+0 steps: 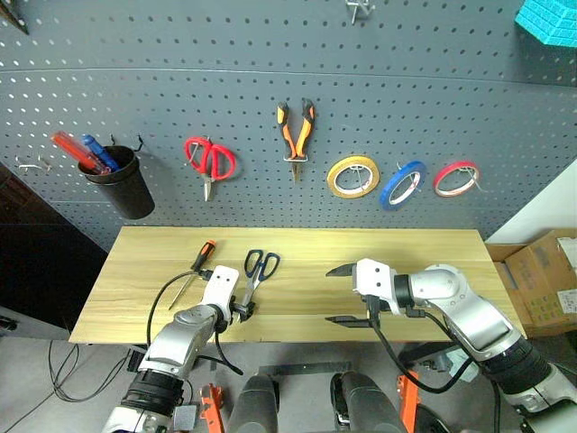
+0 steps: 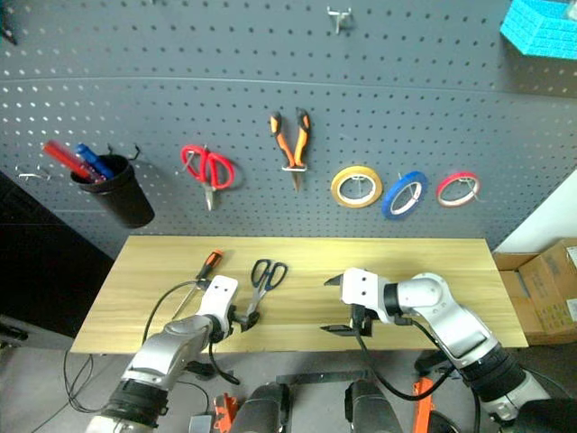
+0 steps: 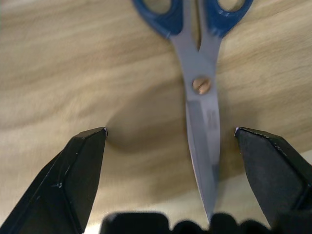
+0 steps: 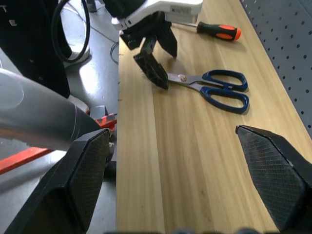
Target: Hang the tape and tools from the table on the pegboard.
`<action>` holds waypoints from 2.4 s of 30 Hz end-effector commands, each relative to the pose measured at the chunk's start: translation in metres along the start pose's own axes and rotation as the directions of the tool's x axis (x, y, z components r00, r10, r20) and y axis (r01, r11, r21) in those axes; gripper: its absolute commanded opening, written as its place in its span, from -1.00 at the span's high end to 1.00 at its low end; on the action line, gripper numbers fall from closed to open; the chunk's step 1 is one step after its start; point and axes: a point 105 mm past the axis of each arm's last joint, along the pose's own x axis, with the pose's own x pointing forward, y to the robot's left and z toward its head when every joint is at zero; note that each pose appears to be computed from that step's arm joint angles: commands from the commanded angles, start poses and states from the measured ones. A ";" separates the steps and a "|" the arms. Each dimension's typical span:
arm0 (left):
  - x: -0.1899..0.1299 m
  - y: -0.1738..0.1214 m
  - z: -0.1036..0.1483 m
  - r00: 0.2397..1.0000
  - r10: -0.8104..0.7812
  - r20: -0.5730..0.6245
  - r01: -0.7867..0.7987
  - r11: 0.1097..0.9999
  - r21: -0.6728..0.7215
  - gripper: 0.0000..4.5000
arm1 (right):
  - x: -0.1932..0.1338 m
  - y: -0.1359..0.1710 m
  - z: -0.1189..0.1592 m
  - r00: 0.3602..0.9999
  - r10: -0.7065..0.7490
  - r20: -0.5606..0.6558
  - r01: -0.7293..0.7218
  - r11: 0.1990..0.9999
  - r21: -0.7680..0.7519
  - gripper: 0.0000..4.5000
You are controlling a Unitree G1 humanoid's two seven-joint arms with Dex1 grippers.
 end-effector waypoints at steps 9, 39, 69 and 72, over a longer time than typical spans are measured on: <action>0.008 -0.014 -0.003 0.993 -0.104 -0.053 0.105 0.994 0.008 0.69 | -0.003 -0.006 0.012 0.999 -0.034 0.034 0.034 0.999 -0.012 -1.00; -0.135 -0.004 0.045 0.606 0.231 0.761 -0.504 0.851 0.144 0.79 | -0.041 -0.028 0.103 0.690 -0.557 0.461 0.294 0.799 0.525 -1.00; -0.126 0.045 0.116 0.471 0.266 0.841 -0.545 0.837 0.041 0.79 | -0.049 -0.051 0.091 0.645 -0.650 0.401 0.438 0.745 0.503 -1.00; -0.125 0.048 0.116 0.476 0.278 0.835 -0.540 0.841 0.027 0.79 | -0.049 -0.051 0.091 0.645 -0.654 0.396 0.443 0.741 0.504 -1.00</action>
